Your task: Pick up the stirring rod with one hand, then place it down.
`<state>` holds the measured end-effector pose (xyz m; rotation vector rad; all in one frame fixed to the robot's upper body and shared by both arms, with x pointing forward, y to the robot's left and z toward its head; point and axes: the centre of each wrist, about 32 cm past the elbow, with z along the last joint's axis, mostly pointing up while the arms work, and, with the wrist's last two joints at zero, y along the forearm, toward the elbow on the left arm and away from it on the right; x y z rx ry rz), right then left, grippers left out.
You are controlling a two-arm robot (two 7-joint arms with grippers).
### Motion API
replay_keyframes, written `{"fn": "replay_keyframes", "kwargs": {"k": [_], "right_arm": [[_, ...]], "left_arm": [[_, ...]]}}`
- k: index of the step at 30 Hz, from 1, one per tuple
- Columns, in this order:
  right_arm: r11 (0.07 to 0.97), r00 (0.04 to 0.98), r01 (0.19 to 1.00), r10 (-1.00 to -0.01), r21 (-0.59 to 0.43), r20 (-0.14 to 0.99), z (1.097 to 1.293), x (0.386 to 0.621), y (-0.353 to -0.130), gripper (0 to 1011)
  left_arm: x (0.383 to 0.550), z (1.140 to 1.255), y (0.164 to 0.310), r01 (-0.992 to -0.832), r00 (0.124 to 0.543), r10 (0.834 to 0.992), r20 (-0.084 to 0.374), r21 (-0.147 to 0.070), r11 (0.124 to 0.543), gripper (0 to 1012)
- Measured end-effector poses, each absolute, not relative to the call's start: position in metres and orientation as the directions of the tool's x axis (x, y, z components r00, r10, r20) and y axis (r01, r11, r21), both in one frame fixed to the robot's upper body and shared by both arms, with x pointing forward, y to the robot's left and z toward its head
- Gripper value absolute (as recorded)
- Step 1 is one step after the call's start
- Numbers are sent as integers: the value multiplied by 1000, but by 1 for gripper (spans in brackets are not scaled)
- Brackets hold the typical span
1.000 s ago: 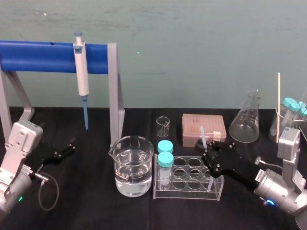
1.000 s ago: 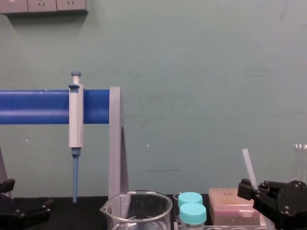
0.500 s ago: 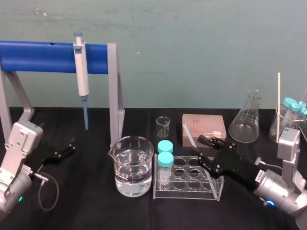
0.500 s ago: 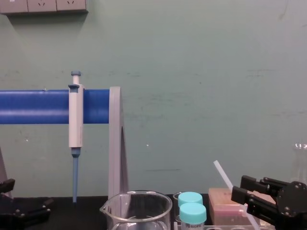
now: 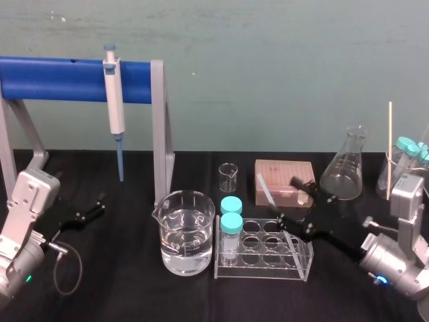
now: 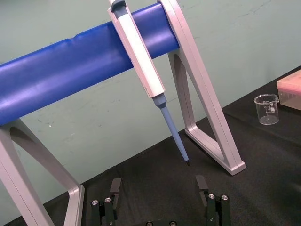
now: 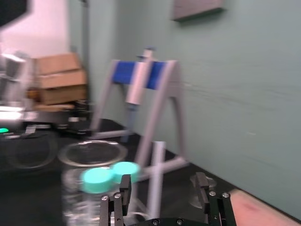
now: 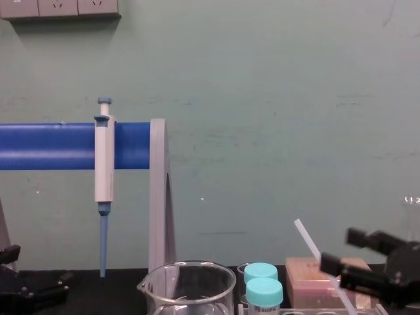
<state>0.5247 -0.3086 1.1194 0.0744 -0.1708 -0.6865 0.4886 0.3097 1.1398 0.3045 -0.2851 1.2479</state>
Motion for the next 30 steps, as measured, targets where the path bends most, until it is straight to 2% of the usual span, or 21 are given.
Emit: {"fn": "replay_keyframes", "kwargs": {"k": [1,4,5,7,8,9,11,14,18,30], "right_arm": [[758,746,641,-653,123,133,1121,524,-309,908],[670,656,732,-742,127,136,1126,518,-314,953],[612,597,780,-790,130,138,1128,515,-315,997],[544,529,830,-837,119,138,1128,511,-316,1003],[470,456,877,-880,98,134,1127,507,-316,1003],[433,422,898,-897,79,131,1126,506,-316,1003],[379,371,925,-920,42,124,1124,502,-315,1003],[298,304,952,-947,-67,107,1117,496,-314,1003],[273,287,953,-953,-135,100,1113,493,-314,1003],[273,286,954,-953,-123,103,1114,493,-314,1003]], "left_arm": [[489,1140,310,-955,292,880,374,70,287,1000],[489,1140,310,-955,292,880,374,70,287,1000],[489,1140,310,-955,292,880,374,70,287,1000],[489,1140,310,-955,292,880,374,70,287,1000],[489,1140,310,-955,292,880,374,70,287,1000],[489,1140,310,-955,292,880,374,70,287,1000],[489,1140,310,-955,292,880,374,70,287,1000],[489,1140,310,-955,292,880,374,70,287,1000],[489,1140,310,-955,292,880,374,70,287,1000],[489,1140,310,-955,292,880,374,70,287,1000]]}}
